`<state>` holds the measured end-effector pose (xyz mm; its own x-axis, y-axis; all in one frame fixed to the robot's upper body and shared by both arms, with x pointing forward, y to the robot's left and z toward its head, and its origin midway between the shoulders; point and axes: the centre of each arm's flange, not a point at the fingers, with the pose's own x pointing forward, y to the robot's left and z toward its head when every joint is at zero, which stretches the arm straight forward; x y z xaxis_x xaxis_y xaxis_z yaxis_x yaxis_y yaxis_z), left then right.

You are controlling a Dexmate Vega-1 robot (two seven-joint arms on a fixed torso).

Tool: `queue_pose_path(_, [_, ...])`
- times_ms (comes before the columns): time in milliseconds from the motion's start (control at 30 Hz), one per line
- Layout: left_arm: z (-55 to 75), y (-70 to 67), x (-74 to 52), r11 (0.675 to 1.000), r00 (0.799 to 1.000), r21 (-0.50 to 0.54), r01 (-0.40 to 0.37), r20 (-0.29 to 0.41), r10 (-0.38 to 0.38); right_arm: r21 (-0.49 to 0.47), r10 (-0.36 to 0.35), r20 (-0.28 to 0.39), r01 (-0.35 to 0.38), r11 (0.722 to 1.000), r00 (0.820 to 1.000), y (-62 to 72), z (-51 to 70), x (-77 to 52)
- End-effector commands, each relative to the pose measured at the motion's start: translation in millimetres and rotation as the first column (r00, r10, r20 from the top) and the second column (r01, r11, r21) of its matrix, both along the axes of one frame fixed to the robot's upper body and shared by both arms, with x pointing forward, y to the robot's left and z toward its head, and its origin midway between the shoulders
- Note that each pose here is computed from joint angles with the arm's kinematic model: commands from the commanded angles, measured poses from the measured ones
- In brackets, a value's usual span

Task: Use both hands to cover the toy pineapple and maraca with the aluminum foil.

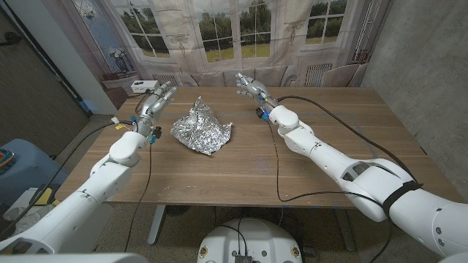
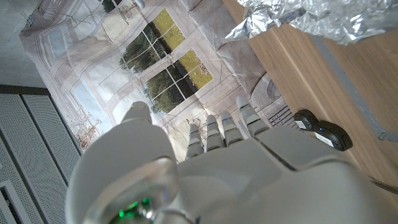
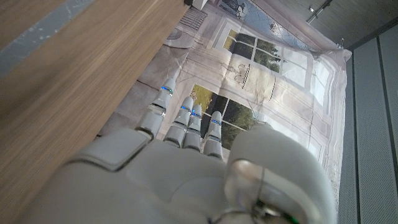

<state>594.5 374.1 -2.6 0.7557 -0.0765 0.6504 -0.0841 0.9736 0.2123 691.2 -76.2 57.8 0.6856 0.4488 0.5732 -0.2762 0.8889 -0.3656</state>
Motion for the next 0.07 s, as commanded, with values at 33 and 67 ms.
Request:
queue_pose_path(33, [-2.9,4.3,3.7,0.994,0.995,-0.041,0.099,-0.008,-0.1,0.124,-0.014,0.014,0.013,0.992,1.0,-30.9,-2.5,-11.7])
queue_pose_path(67, [-3.7,5.7,3.6,0.994,0.995,-0.042,0.097,-0.01,-0.097,0.13,-0.009,0.015,0.007,0.991,1.0,-31.8,-2.7,-11.8])
